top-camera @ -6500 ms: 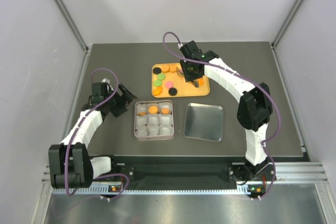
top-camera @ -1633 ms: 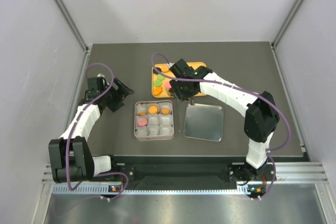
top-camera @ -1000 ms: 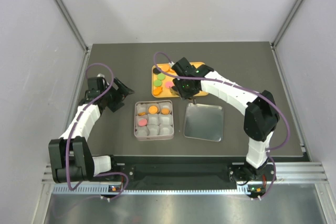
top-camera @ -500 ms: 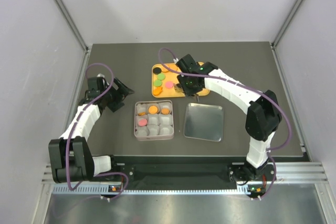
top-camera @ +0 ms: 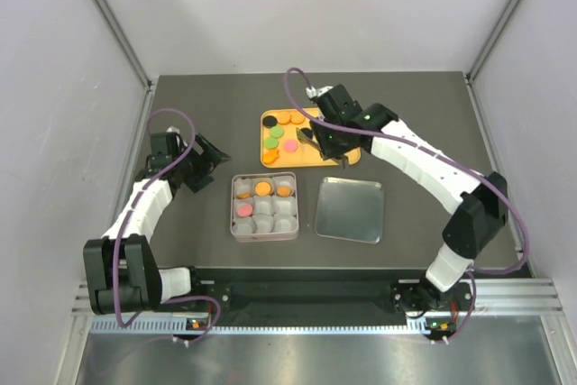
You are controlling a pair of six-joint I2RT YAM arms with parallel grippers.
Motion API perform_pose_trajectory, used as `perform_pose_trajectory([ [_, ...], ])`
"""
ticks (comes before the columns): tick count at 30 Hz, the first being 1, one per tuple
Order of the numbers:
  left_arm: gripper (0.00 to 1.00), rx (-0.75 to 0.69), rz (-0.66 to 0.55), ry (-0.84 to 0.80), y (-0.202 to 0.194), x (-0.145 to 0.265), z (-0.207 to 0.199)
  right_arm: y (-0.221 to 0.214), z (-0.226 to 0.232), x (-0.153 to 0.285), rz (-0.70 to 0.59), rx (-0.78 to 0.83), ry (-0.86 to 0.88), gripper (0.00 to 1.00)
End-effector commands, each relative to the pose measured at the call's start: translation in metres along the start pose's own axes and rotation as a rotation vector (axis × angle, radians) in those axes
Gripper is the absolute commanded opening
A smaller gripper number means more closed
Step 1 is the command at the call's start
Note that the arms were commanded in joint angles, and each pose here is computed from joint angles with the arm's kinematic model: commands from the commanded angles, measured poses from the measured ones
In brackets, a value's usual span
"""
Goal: Pack the cookies
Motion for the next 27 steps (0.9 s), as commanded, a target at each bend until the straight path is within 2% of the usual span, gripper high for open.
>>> perform_pose_trajectory([
  [1, 0.94, -0.004, -0.026, -0.034, 0.004, -0.002, -0.002, 0.006, 0.023, 0.051, -0.106, 0.016, 0.114, 0.33],
  [10, 0.94, -0.002, -0.022, -0.039, 0.004, -0.002, -0.002, -0.049, 0.083, 0.074, -0.034, 0.189, 0.185, 0.33],
  [27, 0.94, -0.003, -0.023, -0.039, 0.003, -0.002, -0.002, -0.100, 0.122, 0.049, 0.109, 0.313, 0.198, 0.33],
])
Point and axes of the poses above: each gripper's point midway between its finger pads, its own x axis back along the fingers, its own z axis along the line the jaws close on, y = z × x, the point moved 10 cm from there along x, back along the fingers, and after that the axes turned 12 degrees about -x, right-handed, at the moved point
